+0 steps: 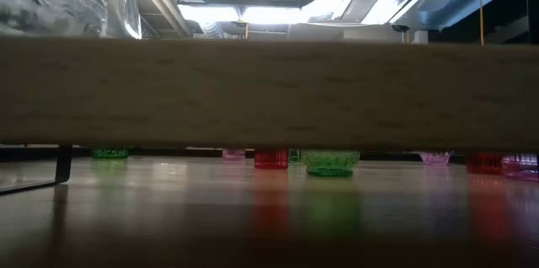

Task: Sort vases onto shelf
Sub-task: Put the left transparent vase aligned with the other transparent vases on the shelf

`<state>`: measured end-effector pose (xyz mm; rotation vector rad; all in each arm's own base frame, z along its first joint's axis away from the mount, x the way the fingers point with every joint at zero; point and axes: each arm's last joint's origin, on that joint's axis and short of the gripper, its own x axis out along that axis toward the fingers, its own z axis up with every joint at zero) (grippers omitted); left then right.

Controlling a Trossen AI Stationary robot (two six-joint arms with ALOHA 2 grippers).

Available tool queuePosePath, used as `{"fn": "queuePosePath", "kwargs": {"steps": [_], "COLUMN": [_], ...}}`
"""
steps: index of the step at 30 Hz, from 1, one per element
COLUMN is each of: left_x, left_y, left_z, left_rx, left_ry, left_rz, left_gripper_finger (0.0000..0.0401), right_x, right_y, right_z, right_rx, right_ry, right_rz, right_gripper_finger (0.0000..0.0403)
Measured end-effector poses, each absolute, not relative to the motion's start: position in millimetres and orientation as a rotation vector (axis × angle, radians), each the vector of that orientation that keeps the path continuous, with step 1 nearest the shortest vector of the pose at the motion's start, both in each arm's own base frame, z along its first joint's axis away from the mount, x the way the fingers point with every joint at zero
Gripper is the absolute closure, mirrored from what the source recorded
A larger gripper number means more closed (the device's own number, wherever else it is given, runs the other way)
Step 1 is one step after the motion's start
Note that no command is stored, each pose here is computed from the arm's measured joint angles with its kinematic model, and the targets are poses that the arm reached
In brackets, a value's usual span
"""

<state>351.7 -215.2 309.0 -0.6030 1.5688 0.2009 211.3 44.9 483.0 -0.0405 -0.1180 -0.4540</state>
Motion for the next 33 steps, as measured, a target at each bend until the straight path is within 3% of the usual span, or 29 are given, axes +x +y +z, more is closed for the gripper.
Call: {"fn": "queuePosePath", "kwargs": {"steps": [8, 18, 33], "left_x": [352, 327, 328], "left_y": [-216, -208, -214], "left_z": [315, 352, 345], "left_rx": [-0.684, -0.819, -0.944], "left_ry": [1.553, 1.394, 1.321], "left_rz": [0.201, 0.373, 0.516], "left_gripper_finger": [0.0371, 0.0371, 0.0371], "right_x": [211, 212, 213], "right_y": [45, 47, 48], "right_z": [483, 483, 482], "right_rx": [-0.040, -0.024, -0.002], "right_ry": [-0.118, -0.123, -0.121], "right_rz": [-0.454, -0.391, -0.346], "right_gripper_finger": [0.0251, 0.0251, 0.0251]}}
